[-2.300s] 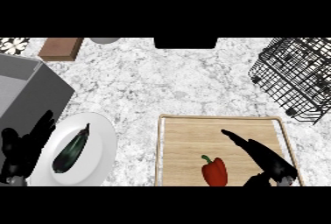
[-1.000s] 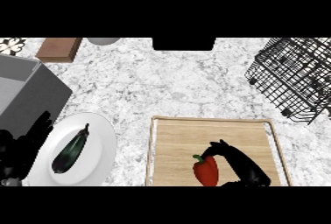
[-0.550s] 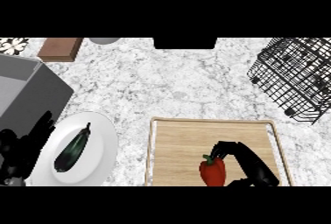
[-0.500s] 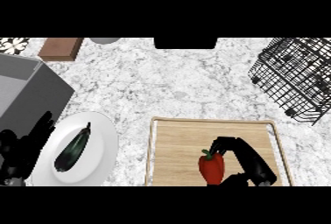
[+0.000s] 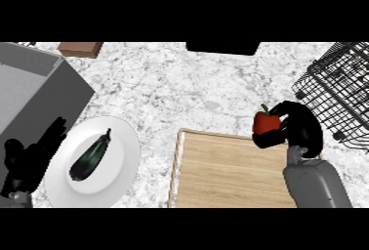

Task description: Pick the bell pepper from the tray and place it in the tiered basket

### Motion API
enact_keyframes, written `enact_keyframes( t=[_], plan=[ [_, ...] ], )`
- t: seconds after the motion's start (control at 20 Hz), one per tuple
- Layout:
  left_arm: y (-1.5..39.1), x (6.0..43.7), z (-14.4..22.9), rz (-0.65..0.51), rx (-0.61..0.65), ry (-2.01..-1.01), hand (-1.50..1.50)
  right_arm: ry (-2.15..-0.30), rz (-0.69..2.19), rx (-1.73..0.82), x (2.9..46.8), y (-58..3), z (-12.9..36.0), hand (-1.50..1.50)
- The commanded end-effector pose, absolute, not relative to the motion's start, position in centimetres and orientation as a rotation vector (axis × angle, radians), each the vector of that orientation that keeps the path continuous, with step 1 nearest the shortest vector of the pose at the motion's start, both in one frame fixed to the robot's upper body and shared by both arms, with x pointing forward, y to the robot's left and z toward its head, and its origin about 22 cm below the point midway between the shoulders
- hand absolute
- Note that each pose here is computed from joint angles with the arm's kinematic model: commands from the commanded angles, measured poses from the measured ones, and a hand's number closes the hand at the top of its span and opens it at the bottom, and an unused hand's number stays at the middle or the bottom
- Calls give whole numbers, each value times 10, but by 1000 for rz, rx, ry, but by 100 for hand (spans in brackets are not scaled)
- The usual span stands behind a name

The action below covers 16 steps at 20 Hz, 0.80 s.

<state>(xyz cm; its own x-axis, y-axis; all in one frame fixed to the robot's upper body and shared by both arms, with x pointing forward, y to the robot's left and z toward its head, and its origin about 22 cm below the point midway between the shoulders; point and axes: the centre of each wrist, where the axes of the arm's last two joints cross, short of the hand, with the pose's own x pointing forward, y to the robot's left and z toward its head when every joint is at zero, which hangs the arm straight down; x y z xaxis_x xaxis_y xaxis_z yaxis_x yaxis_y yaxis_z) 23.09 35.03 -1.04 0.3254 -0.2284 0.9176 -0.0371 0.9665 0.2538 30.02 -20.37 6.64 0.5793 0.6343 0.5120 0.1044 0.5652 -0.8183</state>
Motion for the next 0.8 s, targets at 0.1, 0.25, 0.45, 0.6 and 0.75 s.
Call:
enact_keyframes(
  t=[0.1,0.25,0.45,0.6,0.75],
  plan=[
    [339,242,-6,-168,216,-1249,0,-856,93,-1366,349,-199,131,150],
    [335,245,-4,-179,215,-1255,0,-812,7,-1519,372,-190,161,150],
    [331,249,-5,-177,204,-1246,0,-796,-83,-1608,394,-160,198,150],
    [328,257,1,-172,203,-1253,0,-799,-120,-1644,413,-153,221,150],
    [340,254,-4,-164,201,-1235,0,-797,-160,-1683,425,-149,238,150]
  ],
)
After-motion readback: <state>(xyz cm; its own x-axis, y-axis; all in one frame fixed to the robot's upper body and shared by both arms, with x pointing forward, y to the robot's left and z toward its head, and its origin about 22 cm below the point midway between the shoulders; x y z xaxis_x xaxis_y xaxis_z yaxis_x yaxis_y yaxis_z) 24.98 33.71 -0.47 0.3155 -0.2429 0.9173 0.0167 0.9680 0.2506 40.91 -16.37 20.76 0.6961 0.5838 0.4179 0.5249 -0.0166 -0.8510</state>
